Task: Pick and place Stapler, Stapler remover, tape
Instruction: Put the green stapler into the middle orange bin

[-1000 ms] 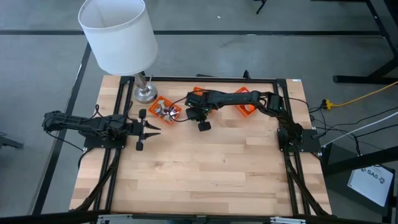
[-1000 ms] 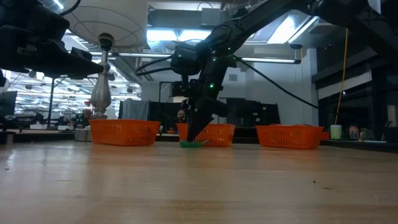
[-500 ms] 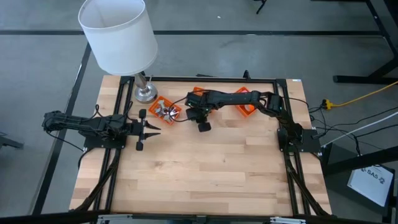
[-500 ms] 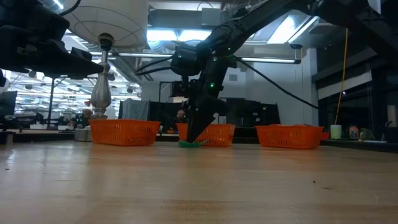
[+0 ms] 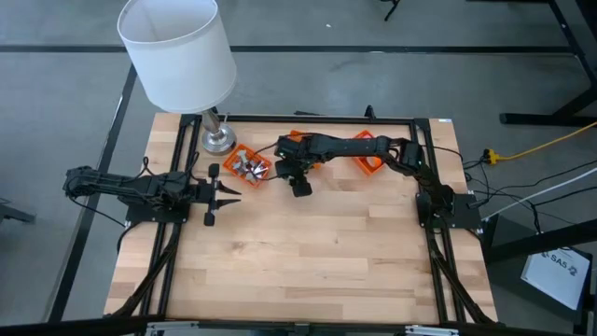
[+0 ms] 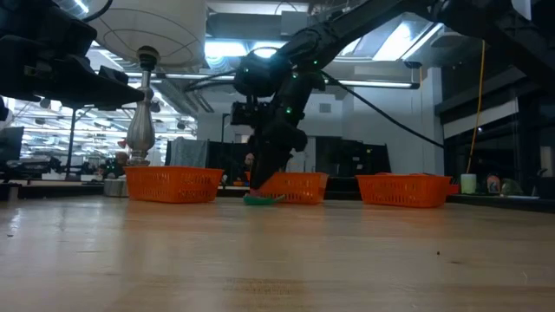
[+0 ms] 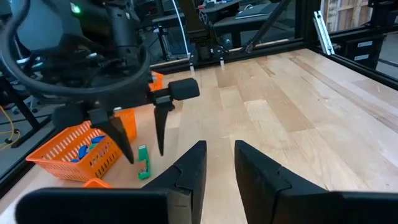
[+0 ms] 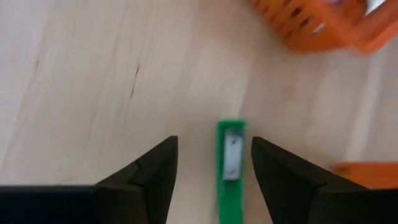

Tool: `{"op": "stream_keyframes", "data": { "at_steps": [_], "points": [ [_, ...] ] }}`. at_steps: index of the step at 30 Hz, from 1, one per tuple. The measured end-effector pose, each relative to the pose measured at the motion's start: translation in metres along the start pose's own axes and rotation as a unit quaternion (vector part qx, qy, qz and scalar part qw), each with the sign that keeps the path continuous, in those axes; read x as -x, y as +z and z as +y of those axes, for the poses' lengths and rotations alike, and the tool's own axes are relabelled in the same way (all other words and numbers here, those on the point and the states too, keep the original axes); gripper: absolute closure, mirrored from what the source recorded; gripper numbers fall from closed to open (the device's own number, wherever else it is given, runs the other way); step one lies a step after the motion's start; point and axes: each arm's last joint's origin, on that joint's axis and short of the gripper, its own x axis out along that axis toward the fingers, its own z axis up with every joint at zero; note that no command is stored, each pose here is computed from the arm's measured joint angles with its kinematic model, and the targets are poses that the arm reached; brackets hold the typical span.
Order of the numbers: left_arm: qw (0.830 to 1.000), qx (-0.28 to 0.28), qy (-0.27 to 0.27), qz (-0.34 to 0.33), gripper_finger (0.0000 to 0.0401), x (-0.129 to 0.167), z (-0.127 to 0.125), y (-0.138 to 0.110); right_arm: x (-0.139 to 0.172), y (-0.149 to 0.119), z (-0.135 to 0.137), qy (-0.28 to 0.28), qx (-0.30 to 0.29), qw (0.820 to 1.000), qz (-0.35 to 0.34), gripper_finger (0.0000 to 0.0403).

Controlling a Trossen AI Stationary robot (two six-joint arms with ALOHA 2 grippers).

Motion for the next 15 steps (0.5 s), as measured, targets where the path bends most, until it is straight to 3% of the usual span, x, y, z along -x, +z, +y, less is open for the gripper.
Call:
{"op": "stream_keyframes", "data": {
  "at_steps": [7, 15],
  "points": [
    [1.000, 0.000, 0.000, 0.000, 0.0324, 0.000, 0.000, 0.000, -0.002, 0.003, -0.002, -0.013, 0.010, 1.000, -0.023, 0.0193],
    [1.000, 0.000, 0.000, 0.000, 0.0323, 0.000, 0.000, 0.000, -0.022, -0.012, 0.001, -0.037, 0.017, 0.999, -0.025, 0.0194]
  ]
}}
